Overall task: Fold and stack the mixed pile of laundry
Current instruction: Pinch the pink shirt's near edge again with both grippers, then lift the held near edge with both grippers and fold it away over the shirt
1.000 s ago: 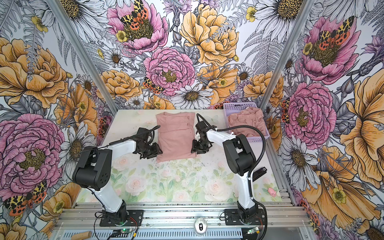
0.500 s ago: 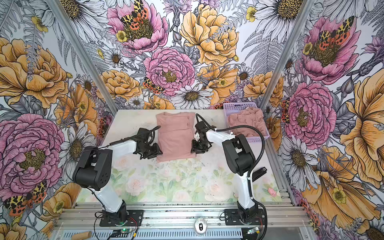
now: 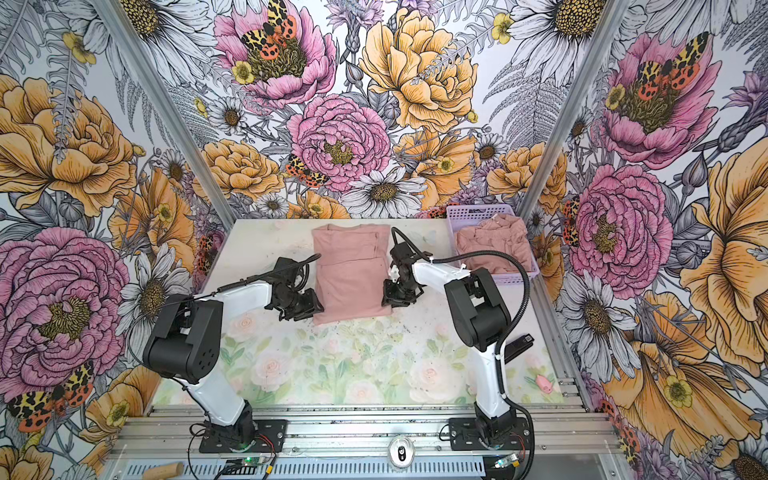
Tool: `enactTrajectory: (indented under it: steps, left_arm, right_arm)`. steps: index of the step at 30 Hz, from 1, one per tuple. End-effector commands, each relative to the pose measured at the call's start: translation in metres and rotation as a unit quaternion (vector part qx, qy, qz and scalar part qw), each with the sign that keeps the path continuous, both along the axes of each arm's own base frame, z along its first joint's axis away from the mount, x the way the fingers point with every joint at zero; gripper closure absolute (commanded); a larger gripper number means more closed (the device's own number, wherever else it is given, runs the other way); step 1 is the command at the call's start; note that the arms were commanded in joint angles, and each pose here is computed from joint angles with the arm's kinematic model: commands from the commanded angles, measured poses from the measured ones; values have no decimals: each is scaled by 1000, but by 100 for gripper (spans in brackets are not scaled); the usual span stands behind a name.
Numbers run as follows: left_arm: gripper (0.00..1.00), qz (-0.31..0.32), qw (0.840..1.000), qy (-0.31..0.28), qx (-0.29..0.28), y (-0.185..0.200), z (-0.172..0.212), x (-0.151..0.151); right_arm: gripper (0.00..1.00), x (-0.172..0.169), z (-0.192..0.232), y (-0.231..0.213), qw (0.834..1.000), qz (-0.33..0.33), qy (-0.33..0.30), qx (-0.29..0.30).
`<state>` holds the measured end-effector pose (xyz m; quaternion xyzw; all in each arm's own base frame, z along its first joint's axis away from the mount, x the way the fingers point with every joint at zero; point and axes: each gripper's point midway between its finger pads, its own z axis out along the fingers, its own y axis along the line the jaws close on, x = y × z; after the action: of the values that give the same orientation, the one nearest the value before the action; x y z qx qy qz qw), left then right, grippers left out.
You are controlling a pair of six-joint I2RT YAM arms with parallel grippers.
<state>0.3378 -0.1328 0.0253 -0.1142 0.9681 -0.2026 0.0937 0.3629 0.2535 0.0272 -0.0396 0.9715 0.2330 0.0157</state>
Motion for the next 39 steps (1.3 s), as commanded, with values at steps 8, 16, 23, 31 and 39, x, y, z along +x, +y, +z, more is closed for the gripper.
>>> enactTrajectory:
  steps: [8,16,23,31,39]
  left_arm:
    - [71,1,995,94,44,12,-38,-43]
    - [86,-1,994,97,45,11,-41,-43]
    - [95,3,994,97,42,13,-42,-43]
    - [100,2,993,110,41,12,-49,-44]
    - [100,4,996,82,21,8,-19,-45]
  right_arm:
    - [67,-14,-29,-10,999,9,22,-36]
    - [81,-16,-33,-11,999,9,26,-39]
    - [100,-19,-34,-13,999,10,29,-40]
    - [100,-20,-32,-13,999,10,27,-38]
    - [100,-30,-7,-12,1000,-1,28,-8]
